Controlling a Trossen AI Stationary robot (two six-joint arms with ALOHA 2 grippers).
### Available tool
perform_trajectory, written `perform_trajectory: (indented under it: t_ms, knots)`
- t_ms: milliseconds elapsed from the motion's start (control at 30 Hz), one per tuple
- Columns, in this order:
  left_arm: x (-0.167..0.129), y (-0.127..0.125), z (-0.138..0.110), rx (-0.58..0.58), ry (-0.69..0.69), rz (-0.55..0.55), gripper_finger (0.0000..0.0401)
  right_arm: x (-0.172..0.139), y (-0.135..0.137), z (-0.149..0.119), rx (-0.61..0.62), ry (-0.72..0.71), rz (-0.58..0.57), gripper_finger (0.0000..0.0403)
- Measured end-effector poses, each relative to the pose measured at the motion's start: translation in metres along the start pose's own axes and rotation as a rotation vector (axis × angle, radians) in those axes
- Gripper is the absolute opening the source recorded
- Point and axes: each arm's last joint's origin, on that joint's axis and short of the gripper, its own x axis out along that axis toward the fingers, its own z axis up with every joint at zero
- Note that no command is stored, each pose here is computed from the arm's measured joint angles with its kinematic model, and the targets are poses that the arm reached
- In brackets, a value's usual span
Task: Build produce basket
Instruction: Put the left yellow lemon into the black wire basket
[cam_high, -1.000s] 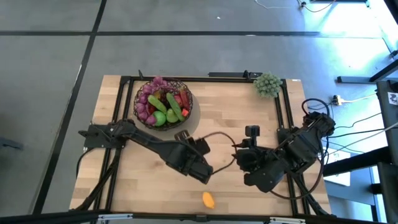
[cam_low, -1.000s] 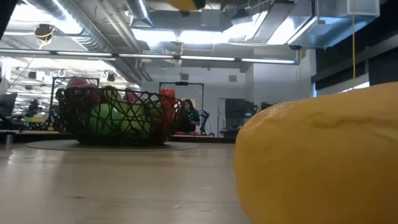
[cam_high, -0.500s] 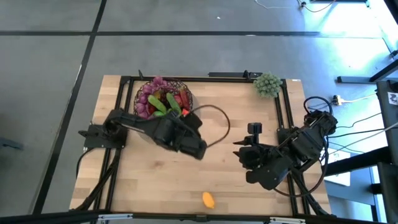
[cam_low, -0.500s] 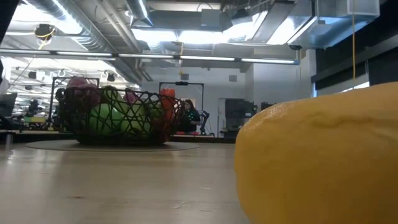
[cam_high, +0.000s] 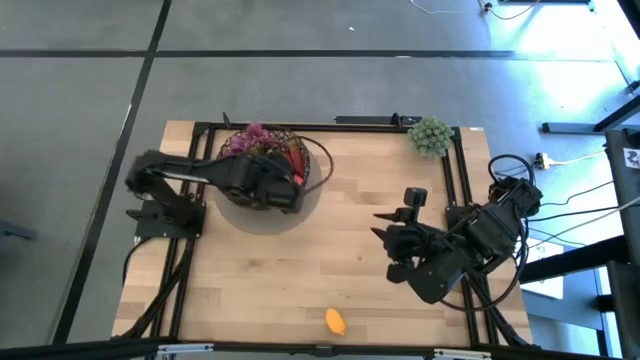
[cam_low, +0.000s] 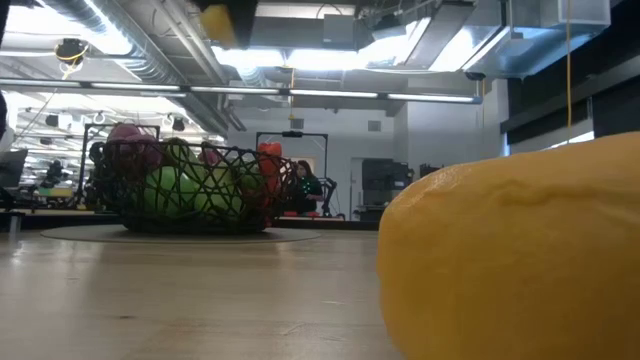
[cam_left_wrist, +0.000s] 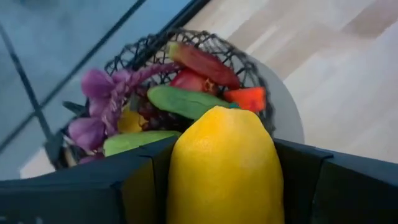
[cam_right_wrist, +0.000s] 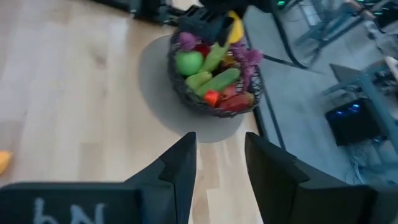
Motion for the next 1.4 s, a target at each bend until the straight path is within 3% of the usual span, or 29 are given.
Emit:
perform_trajectory:
  t_ms: [233,533,700,1100,1400]
  knots:
    - [0.035,0.030,-0.024,-0.149,-0.034,-0.041,0.0175,0.011,-0.011,0.003,0.058,0.002,-0.076,0.0136]
    - [0.097,0.031,-0.060,-0.242,0.023,-0.084,0.0175,0.022,-0.021,0.006,0.090,0.022,-0.108,0.0136]
    - [0.122,0.028,-0.079,-0.275,0.062,-0.056,0.0175,0.027,-0.025,0.007,0.101,0.031,-0.122,0.0136]
    - [0.130,0.031,-0.083,-0.291,0.066,-0.042,0.0175,0.035,-0.033,0.008,0.121,0.048,-0.146,0.0136]
    - [0.133,0.035,-0.082,-0.298,0.122,-0.066,0.0204,0.036,-0.035,0.008,0.122,0.053,-0.149,0.0136]
